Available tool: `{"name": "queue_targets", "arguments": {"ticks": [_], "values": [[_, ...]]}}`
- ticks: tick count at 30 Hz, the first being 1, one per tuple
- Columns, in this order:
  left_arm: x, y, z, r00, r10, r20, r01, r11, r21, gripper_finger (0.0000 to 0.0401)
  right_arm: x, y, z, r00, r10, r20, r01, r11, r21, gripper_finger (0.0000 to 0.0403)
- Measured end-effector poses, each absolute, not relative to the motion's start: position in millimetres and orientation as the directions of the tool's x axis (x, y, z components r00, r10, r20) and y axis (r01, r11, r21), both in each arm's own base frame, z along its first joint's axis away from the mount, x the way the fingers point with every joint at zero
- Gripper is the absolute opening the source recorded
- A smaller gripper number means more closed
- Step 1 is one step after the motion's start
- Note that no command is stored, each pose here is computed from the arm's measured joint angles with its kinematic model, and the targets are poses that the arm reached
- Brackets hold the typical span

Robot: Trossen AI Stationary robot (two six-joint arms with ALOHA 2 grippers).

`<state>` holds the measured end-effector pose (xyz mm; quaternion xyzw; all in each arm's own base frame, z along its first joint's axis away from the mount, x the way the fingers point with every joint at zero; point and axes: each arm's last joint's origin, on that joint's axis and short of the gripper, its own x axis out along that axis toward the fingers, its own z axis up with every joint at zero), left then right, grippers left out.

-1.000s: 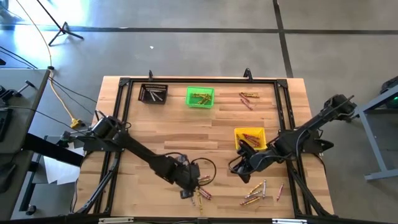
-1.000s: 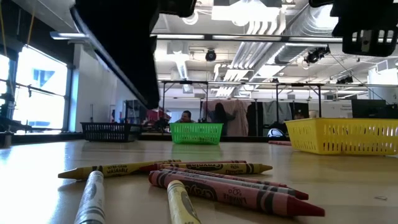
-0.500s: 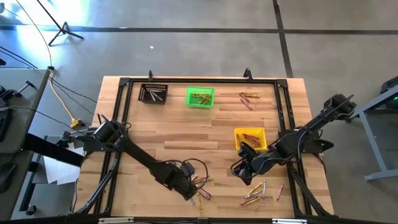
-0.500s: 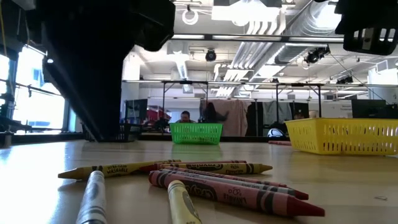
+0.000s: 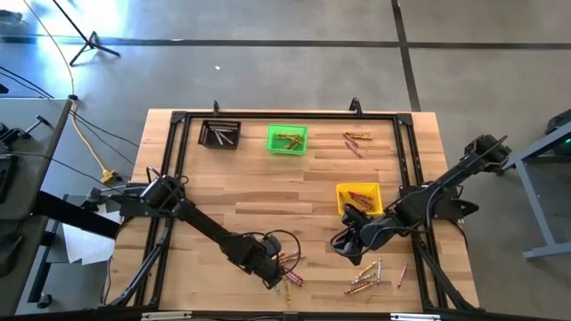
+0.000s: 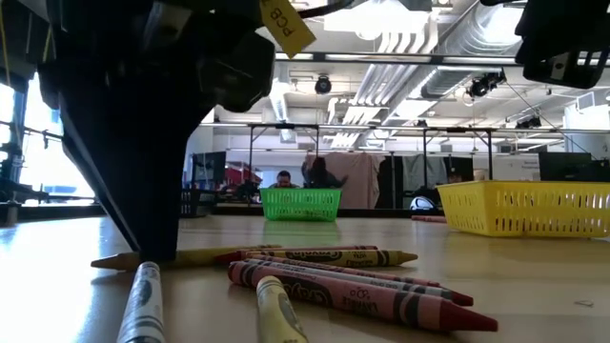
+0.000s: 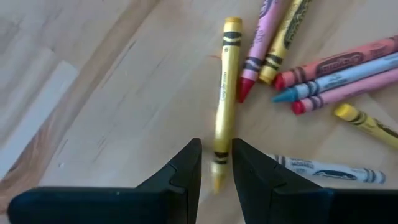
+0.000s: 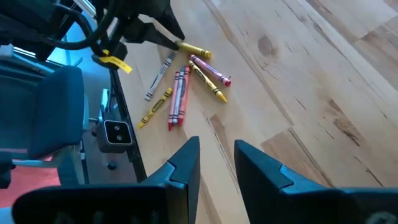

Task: Sort crayons
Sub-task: Put the yellow crayon into the green basket

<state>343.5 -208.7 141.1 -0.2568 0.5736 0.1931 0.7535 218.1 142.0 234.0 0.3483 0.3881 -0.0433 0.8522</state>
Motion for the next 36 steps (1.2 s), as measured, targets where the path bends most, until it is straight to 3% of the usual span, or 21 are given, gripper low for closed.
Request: {"name": "queue_targets", "arguments": {"ticks": [8, 13, 16, 19, 27, 36], "values": [[343.5, -208.0, 131.5, 0.254, 0.061, -0.965, -0.593, 0.798, -0.106, 0.0073, 217.6, 141.7, 233.5, 0.690, 0.193, -0.698, 0.348, 0.757, 0.554, 0.0085], [346.9, -201.8, 124.2, 0.201, 0.028, -0.979, -0.581, 0.808, -0.096, 0.0017, 217.2, 141.4, 232.9, 0.685, 0.190, -0.703, 0.356, 0.754, 0.551, 0.0085], [349.8, -198.2, 125.4, 0.207, 0.009, -0.978, -0.590, 0.799, -0.118, 0.0009, 218.2, 142.5, 234.7, 0.693, 0.213, -0.688, 0.359, 0.726, 0.586, 0.0085], [354.5, -191.3, 137.6, 0.247, -0.021, -0.969, -0.579, 0.798, -0.166, 0.0005, 216.5, 140.8, 240.0, 0.702, 0.229, -0.674, 0.356, 0.707, 0.611, 0.0085], [374.2, -139.4, 181.5, 0.430, 0.134, -0.893, -0.597, 0.784, -0.170, 0.0006, 209.4, 125.7, 275.7, 0.784, 0.189, -0.591, 0.288, 0.732, 0.617, 0.0085], [414.1, -33.9, 209.0, 0.605, 0.310, -0.734, -0.601, 0.782, -0.165, 0.0005, 200.7, 83.8, 294.7, 0.816, 0.061, -0.575, 0.306, 0.798, 0.519, 0.0085]]}}
